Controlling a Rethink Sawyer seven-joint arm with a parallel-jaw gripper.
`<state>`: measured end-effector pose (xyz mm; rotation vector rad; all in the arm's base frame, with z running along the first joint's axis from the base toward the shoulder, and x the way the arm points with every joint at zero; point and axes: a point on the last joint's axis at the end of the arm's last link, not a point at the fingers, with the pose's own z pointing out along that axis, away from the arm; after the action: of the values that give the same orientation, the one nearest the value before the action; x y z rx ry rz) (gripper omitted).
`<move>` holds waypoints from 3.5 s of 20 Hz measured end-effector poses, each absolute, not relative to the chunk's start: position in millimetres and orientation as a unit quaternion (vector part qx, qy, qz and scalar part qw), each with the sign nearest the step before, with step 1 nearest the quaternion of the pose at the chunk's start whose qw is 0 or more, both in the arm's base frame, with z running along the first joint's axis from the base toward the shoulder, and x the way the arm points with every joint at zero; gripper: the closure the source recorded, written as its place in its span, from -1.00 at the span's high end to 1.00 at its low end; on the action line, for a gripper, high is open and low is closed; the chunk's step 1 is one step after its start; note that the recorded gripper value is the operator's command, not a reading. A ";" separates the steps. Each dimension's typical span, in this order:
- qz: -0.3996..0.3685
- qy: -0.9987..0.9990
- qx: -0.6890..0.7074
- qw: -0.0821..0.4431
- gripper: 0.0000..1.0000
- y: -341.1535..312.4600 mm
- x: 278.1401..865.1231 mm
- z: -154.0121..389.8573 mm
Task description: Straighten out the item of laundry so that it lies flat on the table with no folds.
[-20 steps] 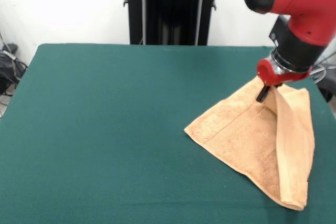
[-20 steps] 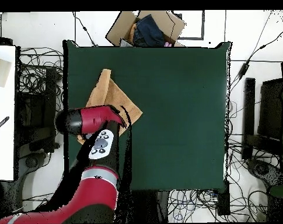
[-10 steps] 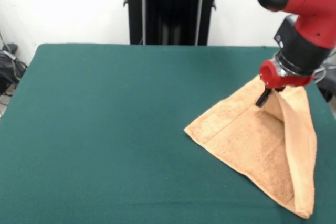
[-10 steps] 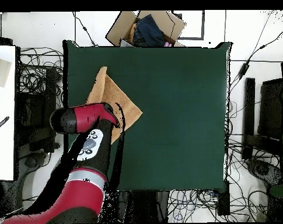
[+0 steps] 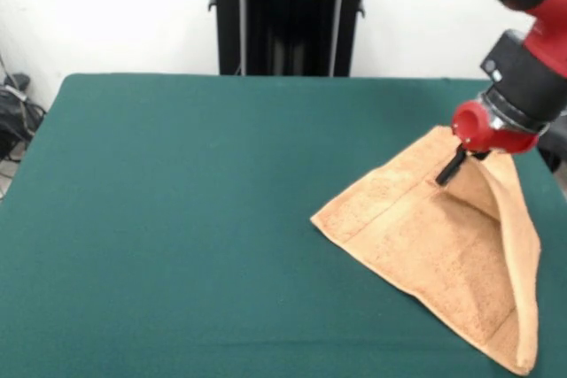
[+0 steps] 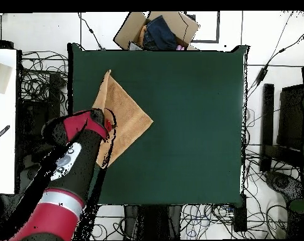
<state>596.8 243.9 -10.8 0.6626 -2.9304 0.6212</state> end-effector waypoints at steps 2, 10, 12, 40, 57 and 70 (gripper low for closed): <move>0.214 -0.952 0.216 0.035 -1.00 247.8 596.4 -9.7; 0.267 -0.940 0.208 0.041 -1.00 263.7 594.3 1.6; 0.272 -0.939 0.206 0.042 -1.00 265.2 594.5 2.9; 0.374 -0.912 0.164 0.050 -1.00 282.6 594.4 10.6; 0.415 -0.895 0.158 0.045 -1.00 309.3 598.1 6.2; 0.450 -0.880 0.141 0.062 -1.00 321.3 598.5 -8.9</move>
<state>598.5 321.3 -8.9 0.4259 -2.6594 1.3589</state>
